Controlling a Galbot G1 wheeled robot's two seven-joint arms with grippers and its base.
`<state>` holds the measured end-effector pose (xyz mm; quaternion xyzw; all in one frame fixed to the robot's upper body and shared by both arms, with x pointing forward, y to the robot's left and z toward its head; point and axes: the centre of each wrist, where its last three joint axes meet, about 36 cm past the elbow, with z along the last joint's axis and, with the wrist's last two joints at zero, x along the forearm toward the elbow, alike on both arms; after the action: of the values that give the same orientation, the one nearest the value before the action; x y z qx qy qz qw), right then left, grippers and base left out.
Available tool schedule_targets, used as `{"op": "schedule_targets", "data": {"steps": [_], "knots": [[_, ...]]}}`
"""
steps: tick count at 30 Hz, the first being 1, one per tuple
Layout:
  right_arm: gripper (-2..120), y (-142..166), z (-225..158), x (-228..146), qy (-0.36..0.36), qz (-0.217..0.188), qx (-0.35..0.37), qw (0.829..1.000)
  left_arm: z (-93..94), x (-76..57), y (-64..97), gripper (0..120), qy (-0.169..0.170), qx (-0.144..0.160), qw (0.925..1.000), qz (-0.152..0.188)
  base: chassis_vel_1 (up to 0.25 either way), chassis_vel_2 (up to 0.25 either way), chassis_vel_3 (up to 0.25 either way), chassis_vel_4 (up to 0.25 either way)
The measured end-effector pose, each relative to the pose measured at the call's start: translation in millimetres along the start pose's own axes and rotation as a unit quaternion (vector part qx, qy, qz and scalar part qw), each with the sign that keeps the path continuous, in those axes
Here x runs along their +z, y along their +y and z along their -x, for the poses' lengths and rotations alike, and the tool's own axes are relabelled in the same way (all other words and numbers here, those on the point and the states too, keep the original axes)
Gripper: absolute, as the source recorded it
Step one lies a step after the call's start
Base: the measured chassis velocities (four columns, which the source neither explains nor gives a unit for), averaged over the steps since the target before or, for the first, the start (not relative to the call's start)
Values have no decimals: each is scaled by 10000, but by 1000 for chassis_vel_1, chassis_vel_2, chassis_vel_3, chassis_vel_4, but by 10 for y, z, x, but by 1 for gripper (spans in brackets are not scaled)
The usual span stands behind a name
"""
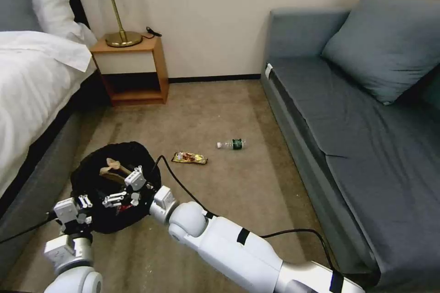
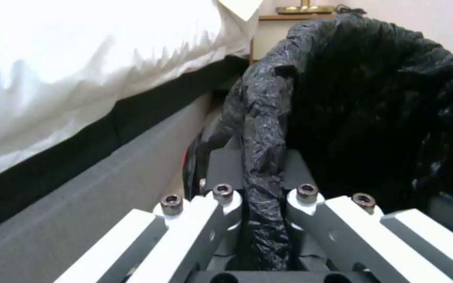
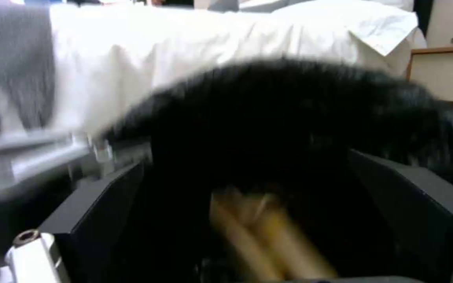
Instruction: Pick up the trash bin, then pick up the garbage on the floor and place it into the trash bin.
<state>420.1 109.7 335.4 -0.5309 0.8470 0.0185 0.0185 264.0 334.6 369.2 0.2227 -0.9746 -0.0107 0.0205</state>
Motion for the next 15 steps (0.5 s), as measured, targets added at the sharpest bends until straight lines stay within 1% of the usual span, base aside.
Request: {"op": "schedule_targets", "data": {"steps": [2,6,8,10,12,15], "knots": [[100,-56,-47,23,158,-273,-85,9995,-6,0,2,6,6,2,10000,1,0,0,0,0],[100,-105,-88,-10,193,-350,-30,9992,-3,-1,8,6,-2,4,10000,-5,0,0,0,0],[100,-134,-94,-47,129,-328,152,9993,8,11,21,6,3,-4,10000,-10,0,0,0,0],[100,-181,-104,-97,27,-219,435,9988,38,30,50,6,11,-24,10000,-13,0,0,0,0],[100,-203,-113,-109,-6,-170,555,9983,54,37,63,6,9,-40,10000,-10,0,0,0,0],[100,-342,-222,-76,-93,23,1041,9945,116,54,135,6,-6,-71,10000,4,0,0,0,0]]}}
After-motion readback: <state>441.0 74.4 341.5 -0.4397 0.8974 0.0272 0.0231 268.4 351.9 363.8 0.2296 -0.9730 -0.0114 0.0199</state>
